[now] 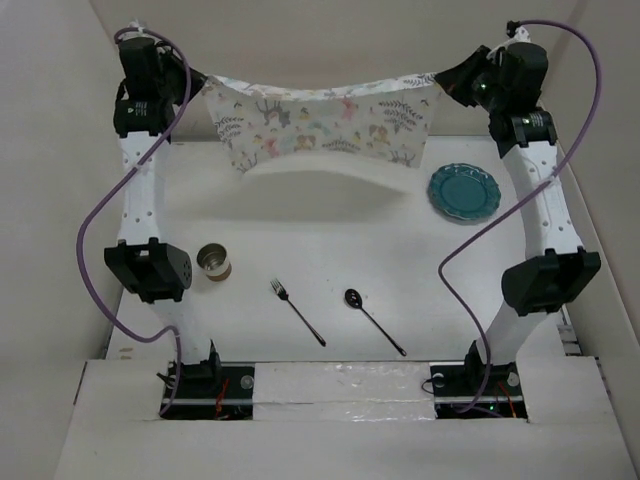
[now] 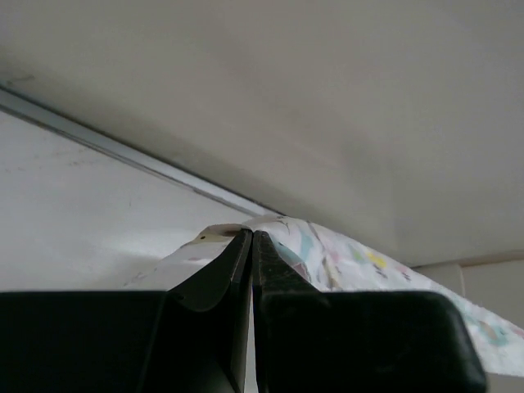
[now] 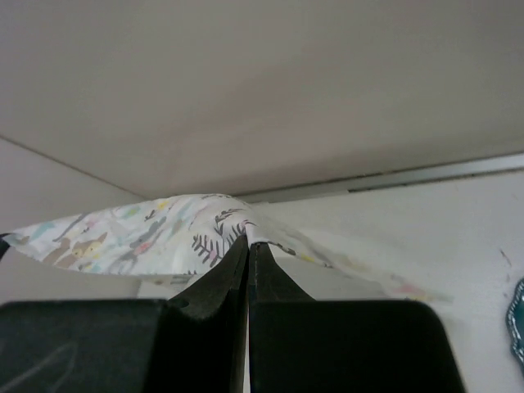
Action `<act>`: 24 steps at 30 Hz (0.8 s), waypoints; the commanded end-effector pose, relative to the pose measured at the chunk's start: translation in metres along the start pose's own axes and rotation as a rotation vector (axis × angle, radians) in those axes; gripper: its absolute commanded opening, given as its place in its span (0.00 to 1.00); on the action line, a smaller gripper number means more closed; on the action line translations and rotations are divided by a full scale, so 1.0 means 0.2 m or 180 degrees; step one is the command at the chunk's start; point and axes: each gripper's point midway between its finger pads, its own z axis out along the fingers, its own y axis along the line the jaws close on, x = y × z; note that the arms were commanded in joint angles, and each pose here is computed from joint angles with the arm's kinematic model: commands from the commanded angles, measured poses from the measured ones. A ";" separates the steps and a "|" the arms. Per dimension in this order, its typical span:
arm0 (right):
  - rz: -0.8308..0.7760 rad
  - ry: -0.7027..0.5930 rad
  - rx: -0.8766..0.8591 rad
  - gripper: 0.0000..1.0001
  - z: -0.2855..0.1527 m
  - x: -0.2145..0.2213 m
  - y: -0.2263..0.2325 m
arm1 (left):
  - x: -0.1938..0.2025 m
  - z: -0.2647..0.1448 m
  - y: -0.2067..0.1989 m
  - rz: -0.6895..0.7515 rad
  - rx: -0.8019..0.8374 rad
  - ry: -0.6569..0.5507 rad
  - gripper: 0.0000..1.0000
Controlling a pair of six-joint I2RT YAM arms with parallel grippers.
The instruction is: Set the dinner table for one person
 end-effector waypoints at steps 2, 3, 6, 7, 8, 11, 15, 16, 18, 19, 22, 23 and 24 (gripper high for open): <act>-0.0082 -0.0364 -0.0352 0.00 -0.22 -0.19 0.17 | -0.11 -0.19 -0.09 0.0048 0.0312 -0.0237 0.00; 0.0003 -0.0105 -0.0186 0.00 -0.17 0.00 0.03 | -0.05 -0.17 -0.04 0.0090 0.0268 -0.0158 0.00; 0.0093 0.0151 -0.0088 0.00 -0.17 0.24 -0.12 | 0.20 -0.14 0.18 0.0028 0.0125 0.0106 0.00; 0.0183 0.0401 0.0090 0.00 -0.15 0.46 -0.28 | 0.35 -0.12 0.30 0.0055 0.0042 0.0220 0.00; 0.0222 0.0479 0.0175 0.00 -0.16 0.55 -0.36 | 0.42 -0.11 0.37 0.0062 -0.0022 0.0303 0.00; 0.0344 0.0863 0.0459 0.00 -0.20 0.88 -0.58 | 0.71 -0.09 0.60 0.0099 -0.0254 0.0713 0.00; 0.0410 0.1334 0.0833 0.00 -0.28 1.21 -0.82 | 1.09 -0.14 0.94 0.0070 -0.0705 0.1180 0.00; 0.0417 0.1386 0.0877 0.00 -0.29 1.25 -0.85 | 1.13 -0.16 0.97 0.0079 -0.0751 0.1226 0.00; 0.0434 0.1464 0.0938 0.00 -0.31 1.30 -0.89 | 1.20 -0.18 1.03 0.0093 -0.0844 0.1331 0.00; 0.0439 0.1525 0.0991 0.00 -0.33 1.34 -0.91 | 1.24 -0.19 1.07 0.0093 -0.0909 0.1397 0.00; 0.0445 0.1672 0.1085 0.00 -0.39 1.43 -0.96 | 1.33 -0.25 1.16 0.0140 -0.1067 0.1532 0.00; 0.0438 0.1713 0.1116 0.00 -0.41 1.45 -0.97 | 1.34 -0.27 1.19 0.0158 -0.1128 0.1534 0.00; 0.0450 0.1790 0.1161 0.00 -0.44 1.49 -0.99 | 1.38 -0.30 1.22 0.0169 -0.1189 0.1593 0.00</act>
